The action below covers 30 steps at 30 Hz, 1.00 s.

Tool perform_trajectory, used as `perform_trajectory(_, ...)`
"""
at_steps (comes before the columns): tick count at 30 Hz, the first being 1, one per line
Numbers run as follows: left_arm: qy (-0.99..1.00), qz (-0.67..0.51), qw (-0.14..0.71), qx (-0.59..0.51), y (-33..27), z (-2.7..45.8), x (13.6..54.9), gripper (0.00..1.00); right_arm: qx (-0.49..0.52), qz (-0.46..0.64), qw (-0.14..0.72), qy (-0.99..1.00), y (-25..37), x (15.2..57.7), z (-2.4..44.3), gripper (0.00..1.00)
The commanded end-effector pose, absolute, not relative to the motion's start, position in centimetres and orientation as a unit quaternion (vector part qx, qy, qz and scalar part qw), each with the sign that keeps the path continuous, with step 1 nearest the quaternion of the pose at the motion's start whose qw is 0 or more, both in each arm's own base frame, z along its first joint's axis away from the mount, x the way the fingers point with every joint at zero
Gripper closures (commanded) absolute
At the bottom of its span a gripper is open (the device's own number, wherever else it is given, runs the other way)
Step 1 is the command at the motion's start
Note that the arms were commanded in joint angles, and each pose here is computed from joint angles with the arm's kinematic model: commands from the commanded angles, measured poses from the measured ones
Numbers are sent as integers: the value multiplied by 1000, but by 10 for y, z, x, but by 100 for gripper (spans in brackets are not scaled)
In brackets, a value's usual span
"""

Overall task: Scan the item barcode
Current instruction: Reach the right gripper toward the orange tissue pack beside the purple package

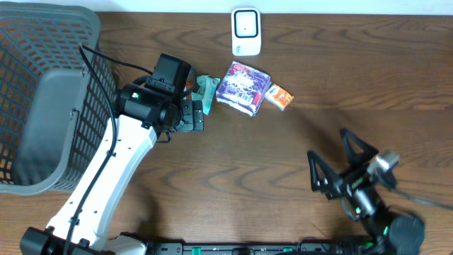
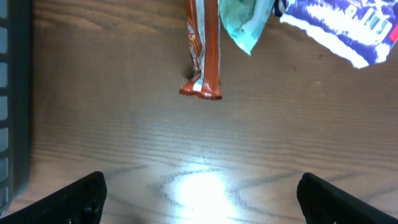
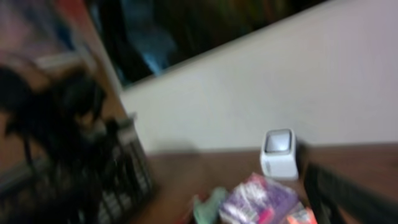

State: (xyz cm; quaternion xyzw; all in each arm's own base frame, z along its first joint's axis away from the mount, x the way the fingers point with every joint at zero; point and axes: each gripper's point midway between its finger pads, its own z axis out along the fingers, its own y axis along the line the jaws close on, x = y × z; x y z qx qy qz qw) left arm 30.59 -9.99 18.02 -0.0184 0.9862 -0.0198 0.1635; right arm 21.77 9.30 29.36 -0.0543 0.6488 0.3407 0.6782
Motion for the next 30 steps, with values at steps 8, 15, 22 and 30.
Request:
perform_trajectory(8,987,-19,160,-18,-99,179,307,2,-127,239,385,882,103,331,277,1)
perform_trajectory(15,987,-19,160,-18,-99,179,307,2,-148,315,287,892,134,397,248,5)
perform_trajectory(22,987,-19,160,-18,-99,179,307,2,-239,41,215,946,132,421,137,20)
perform_trajectory(30,987,-19,160,-18,-99,179,307,2,-289,-94,139,943,129,429,52,36)
